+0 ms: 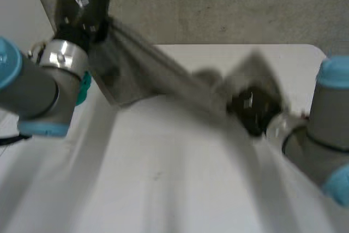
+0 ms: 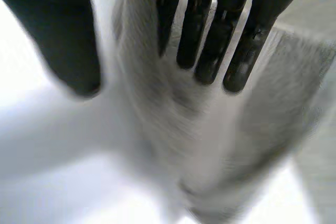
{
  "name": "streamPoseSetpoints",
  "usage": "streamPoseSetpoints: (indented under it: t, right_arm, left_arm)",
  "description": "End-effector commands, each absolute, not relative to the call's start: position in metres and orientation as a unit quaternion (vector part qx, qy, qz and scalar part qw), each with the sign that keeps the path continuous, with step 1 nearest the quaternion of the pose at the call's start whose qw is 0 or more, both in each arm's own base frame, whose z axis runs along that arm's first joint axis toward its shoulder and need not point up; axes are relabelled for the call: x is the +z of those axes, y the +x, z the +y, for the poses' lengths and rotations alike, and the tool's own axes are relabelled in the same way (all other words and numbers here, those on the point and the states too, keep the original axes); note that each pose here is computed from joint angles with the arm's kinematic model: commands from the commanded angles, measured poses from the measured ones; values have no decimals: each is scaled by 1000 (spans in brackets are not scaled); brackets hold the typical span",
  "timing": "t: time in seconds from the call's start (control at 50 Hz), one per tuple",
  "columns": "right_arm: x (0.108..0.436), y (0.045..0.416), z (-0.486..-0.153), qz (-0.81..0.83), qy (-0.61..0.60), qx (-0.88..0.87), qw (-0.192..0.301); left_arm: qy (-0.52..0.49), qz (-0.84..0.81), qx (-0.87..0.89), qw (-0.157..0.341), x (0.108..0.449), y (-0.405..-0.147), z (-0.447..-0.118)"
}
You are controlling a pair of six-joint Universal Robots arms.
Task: Fold the laundry.
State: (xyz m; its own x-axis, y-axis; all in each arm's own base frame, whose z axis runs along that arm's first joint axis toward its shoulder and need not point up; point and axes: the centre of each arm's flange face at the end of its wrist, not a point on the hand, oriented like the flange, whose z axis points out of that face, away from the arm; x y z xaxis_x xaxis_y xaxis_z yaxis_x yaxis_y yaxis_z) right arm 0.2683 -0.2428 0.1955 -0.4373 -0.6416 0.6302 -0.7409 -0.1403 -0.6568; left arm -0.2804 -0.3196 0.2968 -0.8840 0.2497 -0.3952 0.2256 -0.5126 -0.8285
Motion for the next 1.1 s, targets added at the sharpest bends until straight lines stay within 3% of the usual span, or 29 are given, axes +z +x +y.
streamPoseSetpoints:
  t: [0.02, 0.16, 0.26, 0.56, 0.8, 1.1]
  right_arm:
    - [176, 258, -227, -695, 541, 473, 32]
    - [256, 264, -248, -666, 423, 615, -3]
    - [279, 268, -258, -652, 404, 642, -20]
    - [214, 294, -315, -737, 434, 516, -49]
    - [166, 294, -357, -785, 371, 496, 3]
    - [145, 289, -364, -844, 286, 449, -73]
  left_arm:
    - [-290, -534, 794, 29, 254, -278, -293]
    - [-305, -562, 768, 37, 236, -277, -279]
    - [-309, -577, 755, 36, 233, -272, -273]
    - [-313, -583, 749, 37, 236, -266, -253]
    - [-310, -575, 756, 37, 246, -262, -243]
    - [-310, -582, 750, 35, 241, -259, -242]
